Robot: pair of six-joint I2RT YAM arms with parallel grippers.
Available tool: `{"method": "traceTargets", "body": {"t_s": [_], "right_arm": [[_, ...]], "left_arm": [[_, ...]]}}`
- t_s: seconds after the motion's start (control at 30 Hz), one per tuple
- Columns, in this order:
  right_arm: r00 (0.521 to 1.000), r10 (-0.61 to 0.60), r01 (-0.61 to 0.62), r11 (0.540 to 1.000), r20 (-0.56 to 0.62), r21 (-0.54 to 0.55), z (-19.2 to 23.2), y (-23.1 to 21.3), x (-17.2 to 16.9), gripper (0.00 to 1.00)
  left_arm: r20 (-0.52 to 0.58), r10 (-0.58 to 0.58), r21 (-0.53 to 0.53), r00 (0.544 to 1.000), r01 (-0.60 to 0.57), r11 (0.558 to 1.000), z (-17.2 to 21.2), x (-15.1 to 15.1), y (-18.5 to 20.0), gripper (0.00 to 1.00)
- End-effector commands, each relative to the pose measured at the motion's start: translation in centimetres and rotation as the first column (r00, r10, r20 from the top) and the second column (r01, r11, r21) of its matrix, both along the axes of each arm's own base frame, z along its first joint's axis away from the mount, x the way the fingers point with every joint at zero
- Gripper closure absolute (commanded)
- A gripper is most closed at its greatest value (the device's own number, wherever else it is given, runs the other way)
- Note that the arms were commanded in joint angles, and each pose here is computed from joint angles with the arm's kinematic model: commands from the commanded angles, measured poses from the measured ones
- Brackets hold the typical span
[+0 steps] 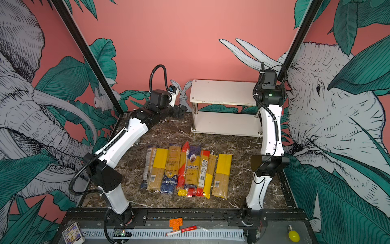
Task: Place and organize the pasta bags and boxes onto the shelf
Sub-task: 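Stand the red-and-white bag upright beside the shelf and open the right gripper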
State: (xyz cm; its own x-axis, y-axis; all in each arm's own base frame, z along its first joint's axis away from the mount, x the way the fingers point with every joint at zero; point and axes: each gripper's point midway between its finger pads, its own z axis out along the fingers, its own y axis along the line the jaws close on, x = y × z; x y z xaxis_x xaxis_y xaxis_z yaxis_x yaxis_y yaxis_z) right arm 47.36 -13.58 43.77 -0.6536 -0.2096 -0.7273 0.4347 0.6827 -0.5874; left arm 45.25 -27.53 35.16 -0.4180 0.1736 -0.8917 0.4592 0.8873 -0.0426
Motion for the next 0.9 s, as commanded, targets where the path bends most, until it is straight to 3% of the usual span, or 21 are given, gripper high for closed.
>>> {"method": "traceTargets", "body": {"t_s": [0.0,0.13,0.4,0.6,0.7,0.87], "right_arm": [[0.997,-0.023,0.022,1.0,0.076,0.004,2.1,-0.2,-1.2,0.28],[0.996,-0.009,0.008,1.0,0.085,0.012,2.4,0.1,-1.9,0.23],[0.99,0.028,-0.035,0.999,0.141,0.042,3.3,1.3,-4.2,0.01],[0.983,0.077,-0.091,0.992,0.165,0.083,3.8,3.3,-6.5,0.01],[0.976,0.094,-0.13,0.976,0.198,0.174,3.4,4.5,-8.0,0.01],[0.957,0.16,-0.239,0.906,0.241,0.35,1.0,8.0,-10.5,0.04]], "left_arm": [[0.032,0.005,-0.038,0.999,-0.004,0.999,2.6,-1.4,1.0,0.01],[0.041,0.008,-0.044,0.999,-0.006,0.999,3.0,-1.6,1.2,0.01],[0.062,0.009,-0.044,0.998,-0.006,0.999,3.5,-2.1,1.7,0.01],[0.08,0.006,-0.031,0.997,-0.004,1.0,4.0,-3.2,2.5,0.01],[0.081,0.009,-0.032,0.997,-0.006,0.999,3.8,-4.1,3.1,0.01],[0.076,0.009,-0.031,0.997,-0.007,0.999,3.1,-5.9,4.2,0.01]]}}
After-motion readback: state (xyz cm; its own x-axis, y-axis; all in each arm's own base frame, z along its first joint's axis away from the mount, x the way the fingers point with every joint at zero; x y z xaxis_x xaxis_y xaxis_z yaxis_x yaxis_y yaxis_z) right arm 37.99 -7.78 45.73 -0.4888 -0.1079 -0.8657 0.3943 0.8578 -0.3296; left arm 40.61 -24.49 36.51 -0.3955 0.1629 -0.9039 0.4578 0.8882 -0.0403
